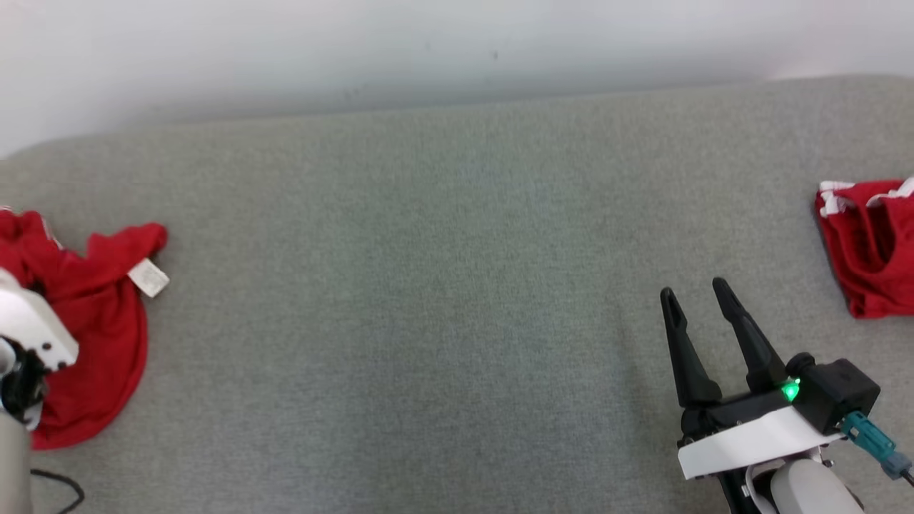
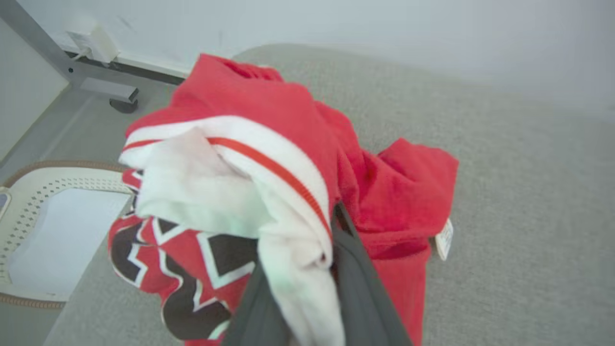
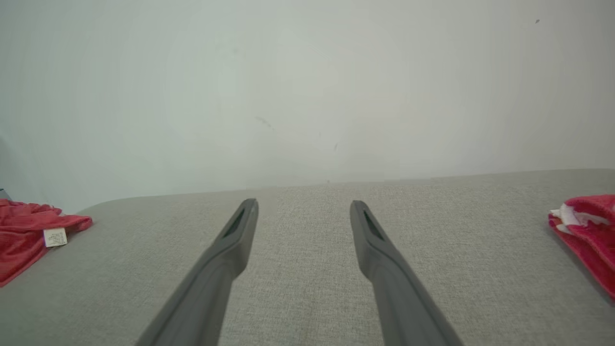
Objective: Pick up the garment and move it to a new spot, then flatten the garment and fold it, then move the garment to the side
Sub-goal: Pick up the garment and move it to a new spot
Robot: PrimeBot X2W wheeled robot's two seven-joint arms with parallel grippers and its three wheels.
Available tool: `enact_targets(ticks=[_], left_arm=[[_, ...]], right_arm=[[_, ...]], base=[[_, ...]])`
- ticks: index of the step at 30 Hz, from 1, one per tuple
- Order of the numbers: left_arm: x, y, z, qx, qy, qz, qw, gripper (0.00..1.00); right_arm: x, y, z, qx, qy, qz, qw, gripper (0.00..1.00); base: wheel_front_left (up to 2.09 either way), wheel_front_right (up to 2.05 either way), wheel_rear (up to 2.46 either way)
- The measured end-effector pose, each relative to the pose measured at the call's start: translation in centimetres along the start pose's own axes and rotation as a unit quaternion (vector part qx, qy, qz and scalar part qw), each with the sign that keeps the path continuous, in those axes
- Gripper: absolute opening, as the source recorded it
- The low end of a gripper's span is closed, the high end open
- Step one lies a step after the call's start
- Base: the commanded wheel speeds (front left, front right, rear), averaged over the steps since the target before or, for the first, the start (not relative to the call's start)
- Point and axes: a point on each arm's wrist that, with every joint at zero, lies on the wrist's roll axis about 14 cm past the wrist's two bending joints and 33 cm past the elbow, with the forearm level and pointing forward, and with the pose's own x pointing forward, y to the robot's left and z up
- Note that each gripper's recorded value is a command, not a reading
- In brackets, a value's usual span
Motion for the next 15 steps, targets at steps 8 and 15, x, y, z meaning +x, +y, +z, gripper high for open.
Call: enact_targets(ticks=[8, 15], left_arm=[[-4.6, -3.0, 9.3, 0.056, -0.134, -0.049, 0.988, 0.0], [-10.3, -10.1, 15.5, 0.094, -0.238, -0.135, 0.957, 0.0]], right_arm=[[-2.2, 1.2, 2.4, 0.0, -0.028, 0.006, 1.0, 1.0], [-4.6, 0.8, 4.7, -0.009, -0.056, -0.006, 0.998, 1.0]], base=[[0.0, 0.0, 0.0], [0.0, 0.0, 0.0]])
